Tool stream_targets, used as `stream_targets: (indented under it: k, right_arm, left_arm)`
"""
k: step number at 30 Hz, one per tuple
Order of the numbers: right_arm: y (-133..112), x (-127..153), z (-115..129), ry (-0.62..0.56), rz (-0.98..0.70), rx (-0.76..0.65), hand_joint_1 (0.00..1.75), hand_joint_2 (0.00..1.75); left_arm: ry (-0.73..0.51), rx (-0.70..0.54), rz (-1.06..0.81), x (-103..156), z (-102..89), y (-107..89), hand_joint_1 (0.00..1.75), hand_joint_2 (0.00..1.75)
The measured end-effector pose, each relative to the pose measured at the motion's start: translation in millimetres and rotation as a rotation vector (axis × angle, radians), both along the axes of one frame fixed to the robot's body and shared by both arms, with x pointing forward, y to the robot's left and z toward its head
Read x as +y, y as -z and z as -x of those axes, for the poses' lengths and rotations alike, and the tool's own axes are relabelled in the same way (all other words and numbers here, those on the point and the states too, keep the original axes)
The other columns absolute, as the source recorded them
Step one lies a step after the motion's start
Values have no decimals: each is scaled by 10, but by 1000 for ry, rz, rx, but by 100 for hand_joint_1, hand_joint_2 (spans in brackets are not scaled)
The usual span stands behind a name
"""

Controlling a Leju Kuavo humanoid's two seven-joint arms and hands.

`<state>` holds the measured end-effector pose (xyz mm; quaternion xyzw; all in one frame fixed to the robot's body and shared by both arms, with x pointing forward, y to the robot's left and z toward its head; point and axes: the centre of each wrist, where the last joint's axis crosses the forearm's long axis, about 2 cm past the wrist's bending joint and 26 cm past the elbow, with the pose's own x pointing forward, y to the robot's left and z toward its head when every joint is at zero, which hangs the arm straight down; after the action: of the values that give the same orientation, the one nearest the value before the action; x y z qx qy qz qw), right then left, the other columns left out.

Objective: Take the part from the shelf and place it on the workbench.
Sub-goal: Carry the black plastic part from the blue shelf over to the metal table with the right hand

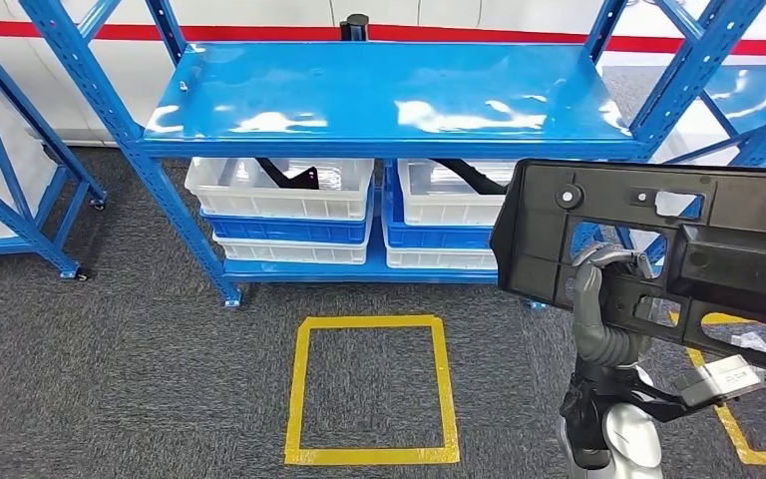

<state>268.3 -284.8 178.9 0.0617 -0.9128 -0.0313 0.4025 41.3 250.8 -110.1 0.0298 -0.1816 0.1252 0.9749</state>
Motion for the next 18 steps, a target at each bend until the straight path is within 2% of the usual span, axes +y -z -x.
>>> stream_targets:
  k: [18]
  right_arm:
    - [48,-12,48,-25,-10,8,175,175]
  left_arm:
    - [-48,78,-73,220,21,13,0,175]
